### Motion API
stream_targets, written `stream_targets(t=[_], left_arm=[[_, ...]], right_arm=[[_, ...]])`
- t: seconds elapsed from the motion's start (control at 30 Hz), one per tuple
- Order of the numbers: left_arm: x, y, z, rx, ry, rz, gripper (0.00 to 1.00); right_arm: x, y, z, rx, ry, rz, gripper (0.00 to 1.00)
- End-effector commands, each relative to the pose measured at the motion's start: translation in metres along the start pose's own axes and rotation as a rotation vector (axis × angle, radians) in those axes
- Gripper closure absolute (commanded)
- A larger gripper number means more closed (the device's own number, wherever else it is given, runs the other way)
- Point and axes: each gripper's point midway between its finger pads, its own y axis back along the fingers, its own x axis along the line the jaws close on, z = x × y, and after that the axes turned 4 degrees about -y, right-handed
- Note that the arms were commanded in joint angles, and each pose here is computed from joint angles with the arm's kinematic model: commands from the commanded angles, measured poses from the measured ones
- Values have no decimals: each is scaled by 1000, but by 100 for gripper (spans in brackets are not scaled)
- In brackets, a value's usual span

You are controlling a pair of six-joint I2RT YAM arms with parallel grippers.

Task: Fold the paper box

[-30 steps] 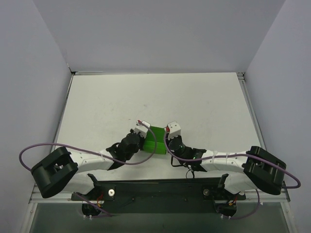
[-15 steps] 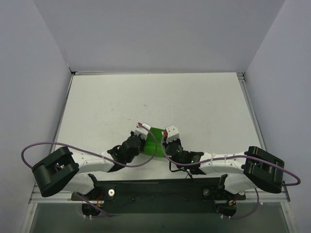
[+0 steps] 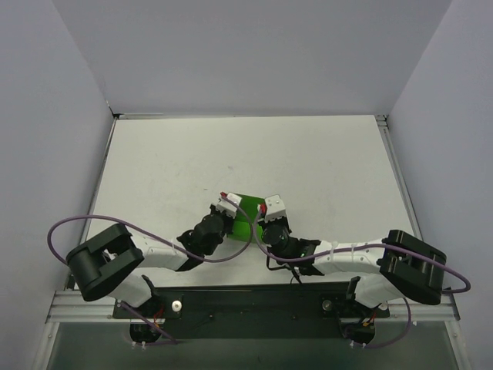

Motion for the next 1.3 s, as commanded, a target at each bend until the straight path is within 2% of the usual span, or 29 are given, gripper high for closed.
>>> stream_targets(t=[0.0, 0.2, 0.9, 1.27], left_arm=[[-43, 3, 39, -182, 124, -189, 100], [-45, 12, 22, -164, 154, -172, 100], [-74, 40, -23, -61, 290, -198, 100], [-76, 54, -42, 4, 244, -193, 100]], right_arm=[[37, 6, 42, -138, -171, 85, 100], [42, 15, 41, -143, -160, 67, 100], [58, 25, -6, 32, -193, 111, 100], [60, 41, -9, 90, -180, 106, 100]])
